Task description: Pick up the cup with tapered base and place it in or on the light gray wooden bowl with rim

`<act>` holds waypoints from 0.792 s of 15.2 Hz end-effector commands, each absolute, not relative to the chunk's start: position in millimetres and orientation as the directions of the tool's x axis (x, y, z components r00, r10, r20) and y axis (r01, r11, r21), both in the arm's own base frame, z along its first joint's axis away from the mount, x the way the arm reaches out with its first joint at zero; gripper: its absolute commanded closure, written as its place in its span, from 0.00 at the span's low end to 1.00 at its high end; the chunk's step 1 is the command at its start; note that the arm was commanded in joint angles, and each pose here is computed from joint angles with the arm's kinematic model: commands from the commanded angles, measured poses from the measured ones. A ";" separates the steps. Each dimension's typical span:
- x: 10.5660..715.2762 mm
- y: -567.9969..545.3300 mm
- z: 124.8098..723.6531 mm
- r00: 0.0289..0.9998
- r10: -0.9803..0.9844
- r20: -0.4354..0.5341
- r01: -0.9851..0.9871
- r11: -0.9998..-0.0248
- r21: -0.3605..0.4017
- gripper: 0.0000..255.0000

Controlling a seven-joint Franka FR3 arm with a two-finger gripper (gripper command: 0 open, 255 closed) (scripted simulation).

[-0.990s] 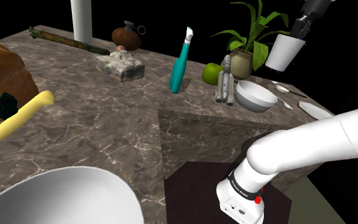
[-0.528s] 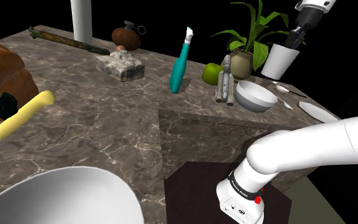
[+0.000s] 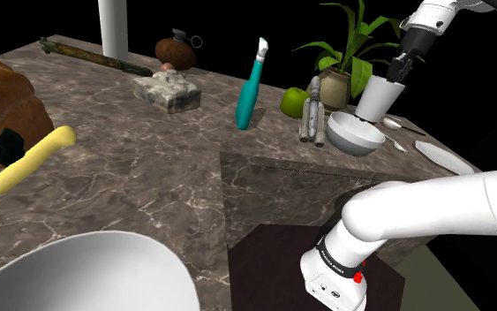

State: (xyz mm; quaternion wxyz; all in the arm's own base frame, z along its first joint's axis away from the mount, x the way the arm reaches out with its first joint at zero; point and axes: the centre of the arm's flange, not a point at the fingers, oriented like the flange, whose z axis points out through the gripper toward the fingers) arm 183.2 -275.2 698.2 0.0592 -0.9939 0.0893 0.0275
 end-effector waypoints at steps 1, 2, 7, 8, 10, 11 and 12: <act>182.9 -276.4 686.8 0.983 -0.174 -0.065 -0.180 -0.977 -0.113 1.00; 182.9 -276.4 681.5 0.983 -0.174 -0.065 -0.180 -0.977 -0.113 1.00; 182.9 -276.4 671.7 0.983 -0.174 -0.065 -0.180 -0.977 -0.113 1.00; 182.9 -276.4 671.7 0.983 -0.174 -0.065 -0.180 -0.977 -0.113 1.00; 182.9 -276.4 671.7 0.983 -0.174 -0.065 -0.180 -0.977 -0.113 1.00; 182.9 -276.4 671.7 0.983 -0.174 -0.065 -0.180 -0.977 -0.113 1.00; 182.9 -276.4 671.7 0.983 -0.174 -0.065 -0.180 -0.977 -0.113 0.00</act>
